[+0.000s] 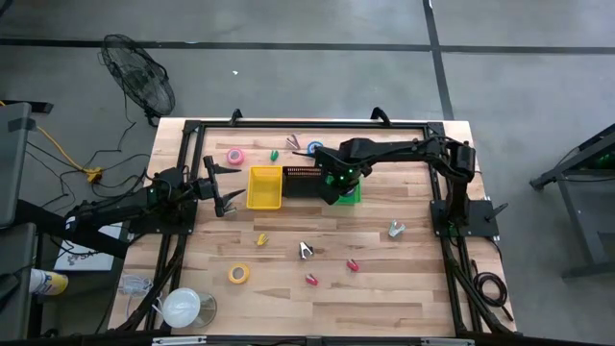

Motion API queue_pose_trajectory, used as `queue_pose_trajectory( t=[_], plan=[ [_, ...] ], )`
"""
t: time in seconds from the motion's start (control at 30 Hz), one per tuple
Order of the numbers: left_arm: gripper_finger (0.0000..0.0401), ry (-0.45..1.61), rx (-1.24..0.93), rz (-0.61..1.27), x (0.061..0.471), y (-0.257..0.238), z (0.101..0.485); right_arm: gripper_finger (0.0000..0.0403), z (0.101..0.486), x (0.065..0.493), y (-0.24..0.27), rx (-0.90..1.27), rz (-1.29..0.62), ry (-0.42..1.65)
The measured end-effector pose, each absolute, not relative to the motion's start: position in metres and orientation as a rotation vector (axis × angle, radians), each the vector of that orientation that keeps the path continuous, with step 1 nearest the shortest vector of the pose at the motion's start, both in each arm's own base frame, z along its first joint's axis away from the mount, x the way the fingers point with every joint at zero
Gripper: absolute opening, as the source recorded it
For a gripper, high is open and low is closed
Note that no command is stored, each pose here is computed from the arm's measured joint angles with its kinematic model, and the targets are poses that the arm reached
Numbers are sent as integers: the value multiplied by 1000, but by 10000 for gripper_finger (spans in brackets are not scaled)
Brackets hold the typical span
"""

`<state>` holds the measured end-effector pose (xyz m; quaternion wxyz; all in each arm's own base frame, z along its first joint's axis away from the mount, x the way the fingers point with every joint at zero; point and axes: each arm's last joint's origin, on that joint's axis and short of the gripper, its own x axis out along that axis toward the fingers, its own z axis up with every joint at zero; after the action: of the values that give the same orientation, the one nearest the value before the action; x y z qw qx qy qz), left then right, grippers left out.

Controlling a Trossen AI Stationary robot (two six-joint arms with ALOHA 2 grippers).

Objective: Pick and place Stapler, Stapler remover, tape
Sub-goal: Put the blue tape into the green bin

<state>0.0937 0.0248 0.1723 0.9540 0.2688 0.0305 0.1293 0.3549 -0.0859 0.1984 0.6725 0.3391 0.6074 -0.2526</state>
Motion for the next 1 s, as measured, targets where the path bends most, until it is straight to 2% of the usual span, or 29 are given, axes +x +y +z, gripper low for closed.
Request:
queue_pose_trajectory(
  t=[0.3, 1.0],
  plan=[
    [282, 62, 546, 262, 94, 25, 172, 67, 198, 354, -85, 750, -548, 1385],
    [282, 62, 546, 262, 94, 25, 172, 72, 198, 353, -84, 733, -502, 1411]
  ],
)
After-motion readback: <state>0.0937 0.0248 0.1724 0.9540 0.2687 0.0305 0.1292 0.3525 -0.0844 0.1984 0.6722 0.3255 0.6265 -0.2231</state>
